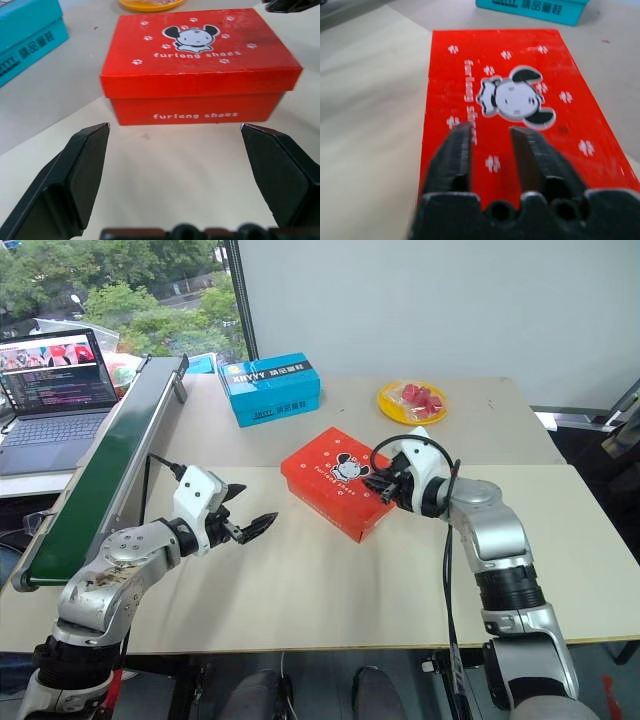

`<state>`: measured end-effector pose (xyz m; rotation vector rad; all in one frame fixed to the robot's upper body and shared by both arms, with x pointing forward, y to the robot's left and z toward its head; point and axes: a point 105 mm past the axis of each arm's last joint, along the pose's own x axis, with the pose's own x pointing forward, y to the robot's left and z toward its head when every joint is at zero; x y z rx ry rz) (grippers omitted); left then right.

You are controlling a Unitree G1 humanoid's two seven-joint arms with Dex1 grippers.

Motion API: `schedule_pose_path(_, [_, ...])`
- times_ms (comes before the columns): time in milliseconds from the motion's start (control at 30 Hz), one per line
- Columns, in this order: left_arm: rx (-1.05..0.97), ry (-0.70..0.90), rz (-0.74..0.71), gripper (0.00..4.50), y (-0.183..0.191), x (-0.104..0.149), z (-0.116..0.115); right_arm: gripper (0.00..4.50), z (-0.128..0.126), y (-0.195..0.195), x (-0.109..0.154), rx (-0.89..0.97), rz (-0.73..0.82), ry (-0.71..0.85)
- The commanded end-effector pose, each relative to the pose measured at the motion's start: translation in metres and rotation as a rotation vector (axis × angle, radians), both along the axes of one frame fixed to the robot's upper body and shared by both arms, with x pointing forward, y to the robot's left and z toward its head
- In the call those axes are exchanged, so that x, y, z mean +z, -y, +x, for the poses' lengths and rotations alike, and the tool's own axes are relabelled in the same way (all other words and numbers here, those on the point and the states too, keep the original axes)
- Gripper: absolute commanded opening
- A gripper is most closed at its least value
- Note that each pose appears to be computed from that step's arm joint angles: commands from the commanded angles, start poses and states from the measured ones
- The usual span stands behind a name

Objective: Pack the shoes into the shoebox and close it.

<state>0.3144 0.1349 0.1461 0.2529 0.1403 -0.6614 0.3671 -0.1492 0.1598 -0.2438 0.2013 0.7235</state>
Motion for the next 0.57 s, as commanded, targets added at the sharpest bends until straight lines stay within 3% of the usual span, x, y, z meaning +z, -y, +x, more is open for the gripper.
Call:
schedule_pose_path(33, [-0.026,0.056,-0.009,4.50,0.001,0.010,-0.006,3.08,-0.009,0.022,0.008,-0.069,-0.024,0.042])
schedule_pose_path(167, [-0.031,0.028,-0.005,4.50,-0.001,-0.002,-0.013,4.43,-0.021,0.035,-0.007,-0.110,-0.037,0.014])
schedule_pose_path(567, [-0.023,0.055,-0.031,4.50,-0.008,-0.005,-0.011,4.43,-0.033,0.052,-0.028,-0.174,-0.103,-0.033])
